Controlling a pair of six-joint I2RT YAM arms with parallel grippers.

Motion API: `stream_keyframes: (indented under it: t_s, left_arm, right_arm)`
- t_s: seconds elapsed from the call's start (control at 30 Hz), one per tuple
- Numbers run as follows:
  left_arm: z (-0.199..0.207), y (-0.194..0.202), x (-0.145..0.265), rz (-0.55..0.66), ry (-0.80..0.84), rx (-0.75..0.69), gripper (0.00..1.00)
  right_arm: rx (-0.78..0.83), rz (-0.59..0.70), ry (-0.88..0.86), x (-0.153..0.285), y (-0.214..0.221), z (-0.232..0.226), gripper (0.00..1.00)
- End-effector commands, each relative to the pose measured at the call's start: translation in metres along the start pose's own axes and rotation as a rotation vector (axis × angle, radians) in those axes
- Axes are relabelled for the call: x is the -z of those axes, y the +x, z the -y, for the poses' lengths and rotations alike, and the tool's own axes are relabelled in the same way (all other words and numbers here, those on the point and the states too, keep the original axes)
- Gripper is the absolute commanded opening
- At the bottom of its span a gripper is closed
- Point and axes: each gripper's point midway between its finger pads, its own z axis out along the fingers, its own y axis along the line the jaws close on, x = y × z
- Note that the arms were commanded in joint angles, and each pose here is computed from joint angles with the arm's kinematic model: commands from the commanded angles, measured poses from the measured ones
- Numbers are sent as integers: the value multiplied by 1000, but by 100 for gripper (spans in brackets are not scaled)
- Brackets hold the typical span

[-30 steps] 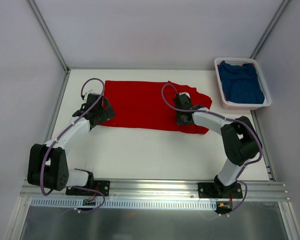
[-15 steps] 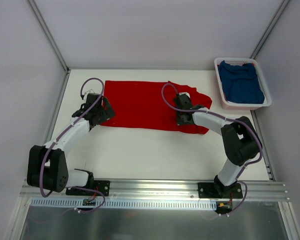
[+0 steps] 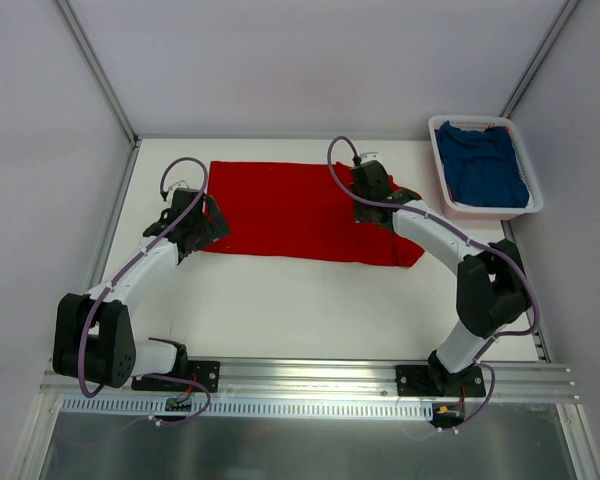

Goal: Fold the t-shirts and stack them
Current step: Fold the flattened tshirt in 1/3 of the way

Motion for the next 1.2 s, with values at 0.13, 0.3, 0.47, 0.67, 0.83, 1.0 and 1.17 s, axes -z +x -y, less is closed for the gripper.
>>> stream_keyframes:
  t_s: [0.13, 0.3, 0.47, 0.67, 0.83, 1.0, 1.17]
  left_arm:
    - [4, -4, 7, 25, 23, 3, 99]
    - [4, -4, 7, 23, 23, -2, 99]
    - [7, -5, 8, 22, 32, -2, 99]
    - [9, -6, 9, 23, 44, 1, 99]
    - [12, -4, 12, 16, 63, 12, 99]
    - [15, 1, 11, -4, 77, 21, 99]
    - [20, 6, 8, -24, 80, 20, 99]
  right_arm:
    - [-5, 6, 28, -16, -18, 15, 0]
    - [-9, -37, 23, -40, -12, 13, 0]
    - [-15, -62, 27, -55, -10, 14, 30]
    - [-18, -72, 47, -52, -12, 22, 36]
    - [-28, -50, 74, -31, -19, 31, 37]
    - [-65, -49, 56, -9, -19, 32, 37]
    - [-87, -50, 42, 18, 6, 25, 37]
